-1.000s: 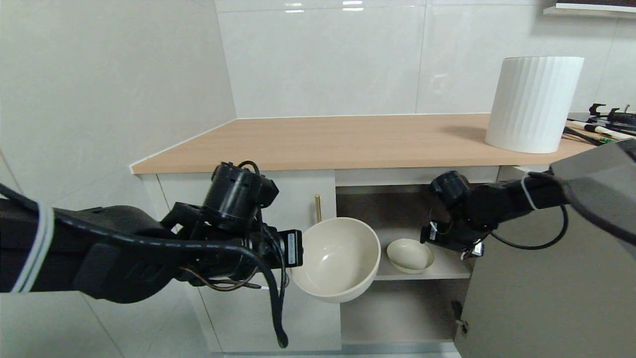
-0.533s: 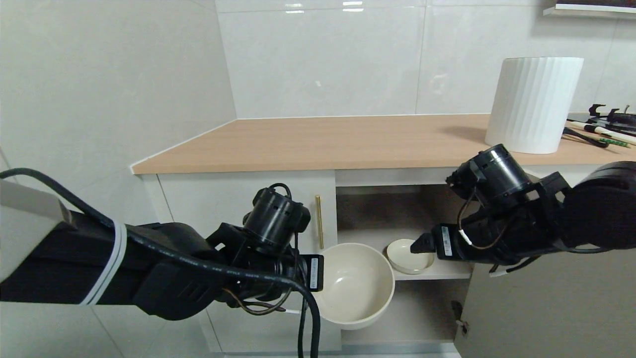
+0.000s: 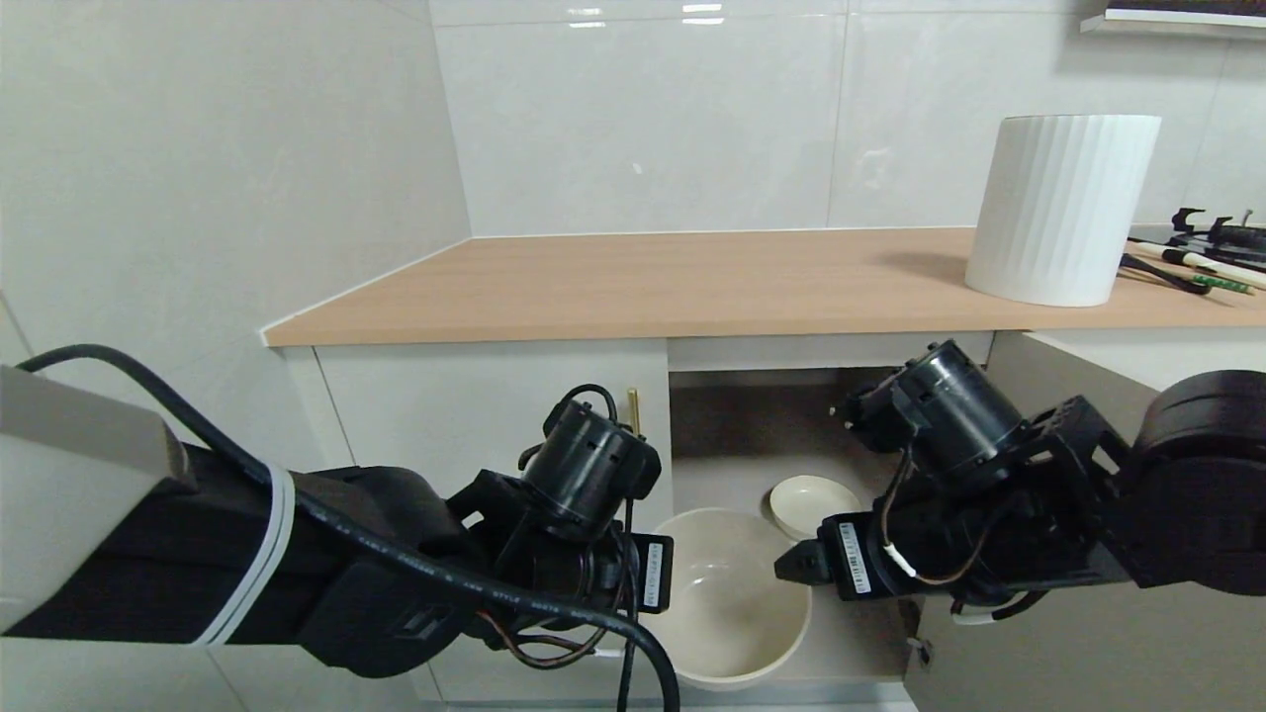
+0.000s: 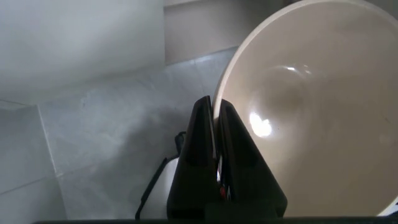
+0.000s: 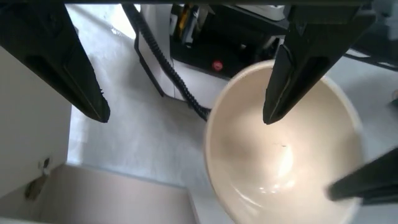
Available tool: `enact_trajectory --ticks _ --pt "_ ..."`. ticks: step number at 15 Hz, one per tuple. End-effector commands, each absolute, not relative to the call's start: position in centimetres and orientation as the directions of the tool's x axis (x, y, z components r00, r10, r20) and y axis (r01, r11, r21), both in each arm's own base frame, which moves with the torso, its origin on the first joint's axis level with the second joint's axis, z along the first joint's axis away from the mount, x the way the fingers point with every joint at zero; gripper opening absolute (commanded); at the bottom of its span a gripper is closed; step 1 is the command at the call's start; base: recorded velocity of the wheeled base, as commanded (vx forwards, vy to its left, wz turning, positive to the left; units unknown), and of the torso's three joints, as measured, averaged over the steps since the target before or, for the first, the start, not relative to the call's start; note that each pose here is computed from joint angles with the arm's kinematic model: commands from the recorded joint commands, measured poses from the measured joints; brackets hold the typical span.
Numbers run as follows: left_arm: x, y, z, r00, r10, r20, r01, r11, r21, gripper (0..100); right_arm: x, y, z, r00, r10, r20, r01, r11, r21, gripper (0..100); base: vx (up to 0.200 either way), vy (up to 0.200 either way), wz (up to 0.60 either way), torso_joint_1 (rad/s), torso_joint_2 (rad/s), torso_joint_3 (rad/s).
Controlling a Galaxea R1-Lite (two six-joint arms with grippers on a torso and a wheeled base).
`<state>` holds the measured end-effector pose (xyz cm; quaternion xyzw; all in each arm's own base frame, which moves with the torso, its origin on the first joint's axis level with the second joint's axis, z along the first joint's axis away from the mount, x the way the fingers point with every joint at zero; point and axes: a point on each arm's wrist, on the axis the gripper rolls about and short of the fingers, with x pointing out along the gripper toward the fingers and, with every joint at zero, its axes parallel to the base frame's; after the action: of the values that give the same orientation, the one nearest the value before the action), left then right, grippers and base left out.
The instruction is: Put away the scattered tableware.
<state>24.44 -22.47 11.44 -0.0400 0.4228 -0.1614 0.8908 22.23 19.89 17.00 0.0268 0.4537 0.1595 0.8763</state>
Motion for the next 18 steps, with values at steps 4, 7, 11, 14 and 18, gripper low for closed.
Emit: enact_trajectory --ticks 4,7,11,14,18 --pt "24.1 -22.8 11.6 0.597 -0.324 -0.734 0.261 0.944 -0.204 0 23.5 21.2 14.2 0.498 0.267 -0.825 -0.245 0.956 0.161 100 0.000 0.000 0.00 0.000 0.00 0.000" --pt "24.0 -22.8 11.8 0.598 -0.326 -0.732 0.263 0.943 -0.205 0 23.7 21.3 13.9 0.493 0.261 -0.830 -0.240 0.958 0.158 0 0.000 0.000 0.00 0.000 0.00 0.000" --pt "24.1 -22.8 11.6 0.595 -0.324 -0.735 0.262 0.943 -0.203 0 23.6 21.1 14.5 0.505 0.271 -0.820 -0.242 0.956 0.167 0 0.000 0.000 0.00 0.000 0.00 0.000" --pt "24.1 -22.8 11.6 0.594 -0.325 -0.736 0.263 0.943 -0.204 0 23.5 21.1 14.4 0.502 0.270 -0.822 -0.243 0.956 0.165 0 0.000 0.000 0.00 0.000 0.00 0.000" --pt "24.0 -22.8 11.7 0.597 -0.327 -0.733 0.263 0.942 -0.207 100 23.5 21.1 14.3 0.500 0.268 -0.823 -0.243 0.956 0.164 0 0.000 0.000 0.00 0.000 0.00 0.000"
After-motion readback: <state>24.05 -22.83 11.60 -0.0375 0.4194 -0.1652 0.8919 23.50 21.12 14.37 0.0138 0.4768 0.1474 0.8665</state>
